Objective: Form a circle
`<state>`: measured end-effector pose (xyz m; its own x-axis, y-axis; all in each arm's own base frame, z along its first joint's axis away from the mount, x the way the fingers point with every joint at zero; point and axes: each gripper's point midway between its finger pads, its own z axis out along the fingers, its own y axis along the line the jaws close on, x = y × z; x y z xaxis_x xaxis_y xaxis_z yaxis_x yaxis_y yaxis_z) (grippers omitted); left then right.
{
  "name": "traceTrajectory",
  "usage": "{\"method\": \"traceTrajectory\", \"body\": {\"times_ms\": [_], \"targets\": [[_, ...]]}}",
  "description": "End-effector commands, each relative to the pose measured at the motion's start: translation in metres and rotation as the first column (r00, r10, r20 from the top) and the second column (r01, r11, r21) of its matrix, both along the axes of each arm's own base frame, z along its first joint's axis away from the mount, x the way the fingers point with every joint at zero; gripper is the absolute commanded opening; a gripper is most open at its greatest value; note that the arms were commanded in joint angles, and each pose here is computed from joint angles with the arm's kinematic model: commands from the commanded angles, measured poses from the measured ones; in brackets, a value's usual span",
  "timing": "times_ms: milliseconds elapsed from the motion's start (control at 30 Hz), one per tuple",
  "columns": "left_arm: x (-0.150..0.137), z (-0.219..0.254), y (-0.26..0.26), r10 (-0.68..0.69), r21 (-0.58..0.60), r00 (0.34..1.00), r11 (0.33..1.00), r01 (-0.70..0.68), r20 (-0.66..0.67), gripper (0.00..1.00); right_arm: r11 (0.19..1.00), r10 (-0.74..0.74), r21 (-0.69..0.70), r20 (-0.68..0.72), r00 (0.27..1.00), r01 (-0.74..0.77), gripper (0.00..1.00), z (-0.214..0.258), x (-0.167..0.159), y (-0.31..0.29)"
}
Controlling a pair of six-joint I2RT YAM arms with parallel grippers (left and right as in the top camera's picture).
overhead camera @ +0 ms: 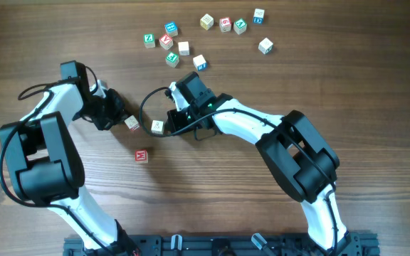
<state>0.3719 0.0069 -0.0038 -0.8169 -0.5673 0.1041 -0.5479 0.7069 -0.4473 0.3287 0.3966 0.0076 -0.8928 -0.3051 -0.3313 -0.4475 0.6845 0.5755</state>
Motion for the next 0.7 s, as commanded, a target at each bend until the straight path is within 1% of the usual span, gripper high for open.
{"method": "traceTrajectory", "body": {"times_ms": [0, 167, 233, 300, 600, 667], "targets": [[-0.005, -0.009, 0.001, -0.017, 0.030, 1.000, 0.999, 0.018, -0.019, 0.04, 1.000, -0.007, -0.015, 0.020, 1.000, 0.007, 0.04, -0.009, 0.003, 0.001], [-0.005, -0.009, 0.000, -0.018, 0.029, 1.000, 0.999, 0.018, -0.022, 0.04, 1.000, 0.001, -0.007, 0.018, 1.000, -0.001, 0.05, -0.008, 0.002, 0.002], [-0.005, -0.009, 0.001, -0.018, 0.029, 1.000, 0.999, 0.018, -0.021, 0.04, 0.998, 0.057, 0.035, 0.023, 0.998, -0.058, 0.04, -0.002, -0.003, 0.008], [-0.005, -0.009, 0.001, -0.018, 0.029, 1.000, 0.999, 0.018, -0.021, 0.04, 0.996, 0.078, 0.052, 0.025, 0.997, -0.079, 0.04, 0.000, -0.006, 0.011], [-0.005, -0.010, 0.001, -0.017, 0.034, 1.000, 0.999, 0.018, -0.023, 0.04, 0.995, 0.080, 0.052, 0.026, 0.996, -0.081, 0.04, 0.000, -0.006, 0.011], [-0.005, -0.010, 0.002, -0.016, 0.040, 1.000, 0.999, 0.017, -0.024, 0.04, 0.994, 0.092, 0.047, 0.048, 0.995, -0.094, 0.05, 0.000, -0.004, 0.010]]}}
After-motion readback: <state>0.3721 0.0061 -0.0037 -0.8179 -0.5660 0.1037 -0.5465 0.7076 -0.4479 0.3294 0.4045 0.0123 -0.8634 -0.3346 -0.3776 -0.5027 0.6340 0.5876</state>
